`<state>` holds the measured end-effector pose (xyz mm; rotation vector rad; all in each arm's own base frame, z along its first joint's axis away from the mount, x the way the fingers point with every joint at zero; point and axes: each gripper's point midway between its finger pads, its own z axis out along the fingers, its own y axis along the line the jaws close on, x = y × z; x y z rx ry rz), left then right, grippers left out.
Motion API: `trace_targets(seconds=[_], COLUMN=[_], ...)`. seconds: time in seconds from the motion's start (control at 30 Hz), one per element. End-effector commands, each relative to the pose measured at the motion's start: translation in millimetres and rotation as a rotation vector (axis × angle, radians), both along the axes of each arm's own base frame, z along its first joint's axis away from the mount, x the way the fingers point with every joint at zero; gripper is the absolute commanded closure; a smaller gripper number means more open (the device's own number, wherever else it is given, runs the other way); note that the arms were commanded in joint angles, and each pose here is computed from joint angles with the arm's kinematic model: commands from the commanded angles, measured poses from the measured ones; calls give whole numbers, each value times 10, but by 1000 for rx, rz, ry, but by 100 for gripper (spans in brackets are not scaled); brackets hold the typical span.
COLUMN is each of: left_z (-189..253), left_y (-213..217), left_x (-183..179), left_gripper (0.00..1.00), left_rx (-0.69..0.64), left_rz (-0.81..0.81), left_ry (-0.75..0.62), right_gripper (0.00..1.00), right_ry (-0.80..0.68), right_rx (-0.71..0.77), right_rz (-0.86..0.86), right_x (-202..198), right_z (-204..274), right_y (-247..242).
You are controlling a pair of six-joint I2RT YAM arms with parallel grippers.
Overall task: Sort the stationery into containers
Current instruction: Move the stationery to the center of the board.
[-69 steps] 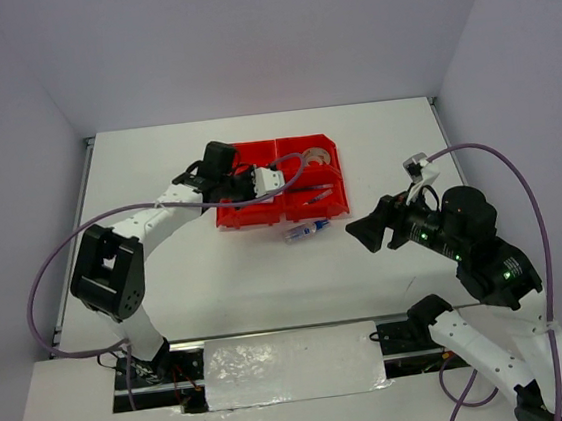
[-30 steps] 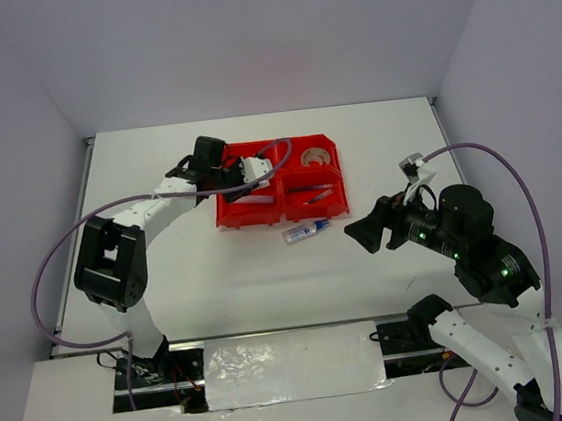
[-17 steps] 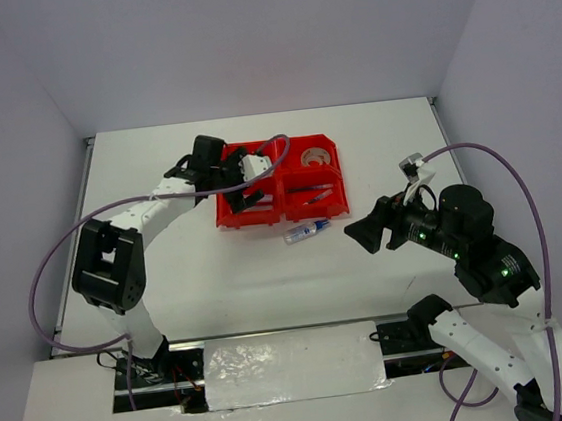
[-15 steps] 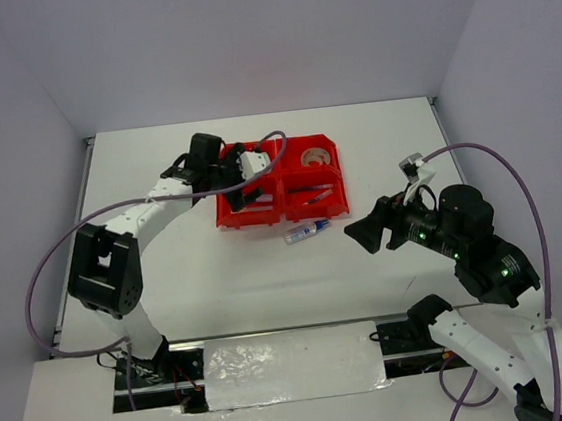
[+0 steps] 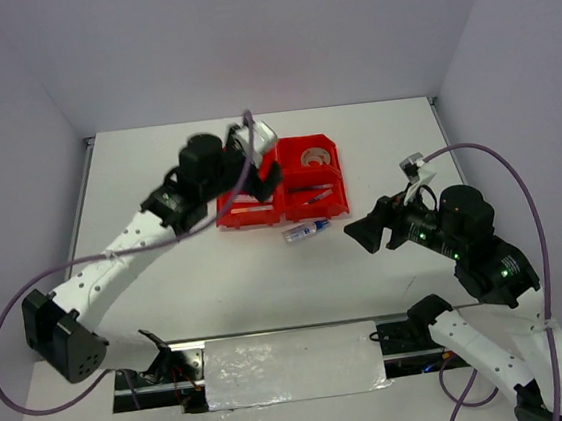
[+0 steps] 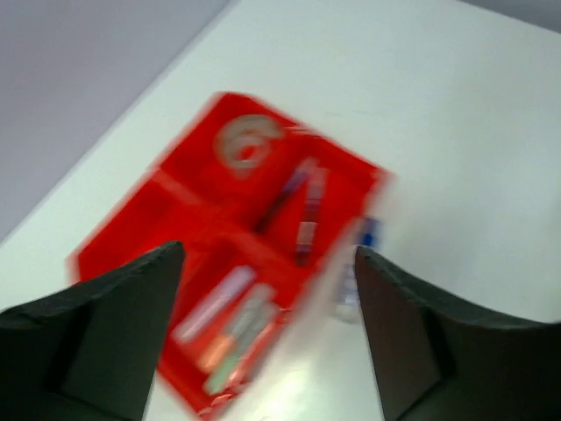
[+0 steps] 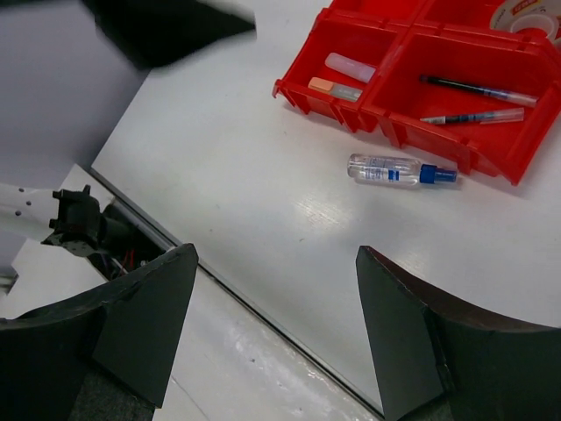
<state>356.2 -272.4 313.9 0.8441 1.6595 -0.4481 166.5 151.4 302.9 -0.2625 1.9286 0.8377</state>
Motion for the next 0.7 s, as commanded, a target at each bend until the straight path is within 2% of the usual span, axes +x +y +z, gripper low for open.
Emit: trace_targets(seconds=[0.0,0.03,0.1,0.3,0.37,0.43,0.53,0.67], left_z=[-449,-483,-846,-1584,-1733,-1791,-2028,-2118], left_y=[-304,-381,-518,-822,-880,-920,-960,-965], left_x=[-463,-508,-582,-613,-564,-520,-491,-474], left_gripper=[15,19,23,25,26,34,37,39], left_rx=[33,23,86,267,292,307,352,370], left_rz=[-73,-109,-171,-251,-259,-259,-267,-266], left_ry=[27,6,33,117,126,135,184,197], right_gripper=[19,19,19,19,19,19,19,19], right_ry=[-43,-45,-44,-45,-46,-46,-46,-47], right_rx=[23,22,22,19,16,12,-4,-12], right_rz=[9,8,9,9,10,11,12,9], right_x=[3,0,-11,-52,-54,-55,-52,-35], right_z=[100,102,102,77,63,49,27,19], right_y=[24,18,16,-8,-10,-13,-22,-26])
